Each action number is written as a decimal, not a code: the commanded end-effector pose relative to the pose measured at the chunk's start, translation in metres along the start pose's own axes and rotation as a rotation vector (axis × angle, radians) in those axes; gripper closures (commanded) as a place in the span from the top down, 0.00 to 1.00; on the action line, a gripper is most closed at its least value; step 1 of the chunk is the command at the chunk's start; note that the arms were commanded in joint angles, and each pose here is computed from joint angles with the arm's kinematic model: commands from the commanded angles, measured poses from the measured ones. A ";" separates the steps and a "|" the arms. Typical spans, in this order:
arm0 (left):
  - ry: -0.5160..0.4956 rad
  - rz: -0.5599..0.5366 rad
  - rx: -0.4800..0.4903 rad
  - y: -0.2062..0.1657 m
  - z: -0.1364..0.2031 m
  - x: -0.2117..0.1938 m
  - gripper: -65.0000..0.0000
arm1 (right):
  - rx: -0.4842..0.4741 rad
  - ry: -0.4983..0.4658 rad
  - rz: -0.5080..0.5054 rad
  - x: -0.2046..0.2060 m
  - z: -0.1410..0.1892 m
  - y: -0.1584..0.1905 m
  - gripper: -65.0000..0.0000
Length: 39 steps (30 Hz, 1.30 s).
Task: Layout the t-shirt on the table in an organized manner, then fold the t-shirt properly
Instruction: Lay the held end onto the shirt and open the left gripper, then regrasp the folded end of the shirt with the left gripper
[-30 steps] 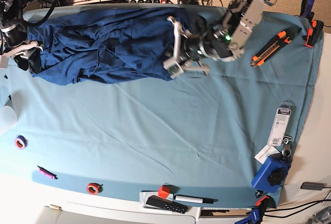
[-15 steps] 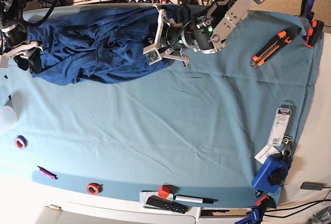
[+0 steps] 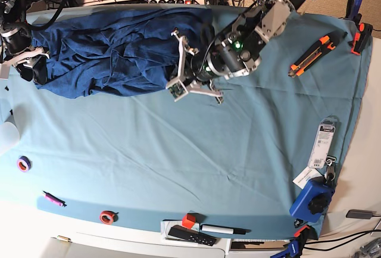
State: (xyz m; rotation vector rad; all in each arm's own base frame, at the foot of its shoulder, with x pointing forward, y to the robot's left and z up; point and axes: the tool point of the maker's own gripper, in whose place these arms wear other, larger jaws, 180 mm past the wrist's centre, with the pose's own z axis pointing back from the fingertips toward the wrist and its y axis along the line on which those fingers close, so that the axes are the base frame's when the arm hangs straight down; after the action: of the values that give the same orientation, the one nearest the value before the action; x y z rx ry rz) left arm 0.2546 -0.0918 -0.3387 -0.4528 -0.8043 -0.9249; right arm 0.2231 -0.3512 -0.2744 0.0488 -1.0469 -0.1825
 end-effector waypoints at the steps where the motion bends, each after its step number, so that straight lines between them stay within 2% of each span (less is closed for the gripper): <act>1: -0.037 -0.018 0.014 0.005 0.003 0.015 0.00 | 0.003 -0.062 0.020 0.019 0.004 0.000 0.47; 5: 0.078 -0.037 0.044 0.016 0.006 -0.004 0.00 | 0.003 -0.062 0.021 0.019 0.004 0.000 0.47; 10: 0.117 -0.038 0.105 0.046 0.018 -0.024 0.00 | 0.003 -0.061 0.021 0.018 0.004 0.000 0.47; 13: 0.118 0.007 0.127 0.067 0.030 -0.032 0.29 | 0.003 -0.062 0.020 0.018 0.004 0.000 0.47; 14: 0.115 0.029 0.109 0.070 0.035 -0.034 0.36 | 0.003 -0.061 0.021 0.018 0.004 0.000 0.47; 15: 0.106 0.063 0.080 0.071 0.039 -0.035 0.38 | 0.003 -0.061 0.021 0.018 0.004 0.000 0.47; 20: 0.046 0.184 -0.136 0.047 0.055 -0.036 0.38 | 0.003 -0.062 0.020 0.018 0.004 0.000 0.47; 23: 0.009 0.232 -0.204 0.034 0.060 -0.039 0.39 | 0.003 -0.061 0.021 0.018 0.004 0.000 0.47; 24: 0.002 0.241 -0.219 0.029 0.060 -0.040 0.43 | 0.003 -0.061 0.021 0.018 0.004 0.000 0.47; 27: -0.008 0.268 -0.240 0.020 0.059 -0.044 0.50 | 0.003 -0.061 0.021 0.018 0.004 0.000 0.47; 39: -0.050 0.321 -0.265 0.003 0.038 -0.030 0.50 | 0.003 -0.060 0.020 0.018 0.004 0.000 0.47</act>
State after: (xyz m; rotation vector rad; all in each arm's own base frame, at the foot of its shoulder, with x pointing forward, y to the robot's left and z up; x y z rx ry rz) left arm 0.2250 -0.0456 -0.3506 -0.7902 -0.5836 -0.7181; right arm 0.2230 -0.3512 -0.2745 0.0488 -1.0465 -0.1825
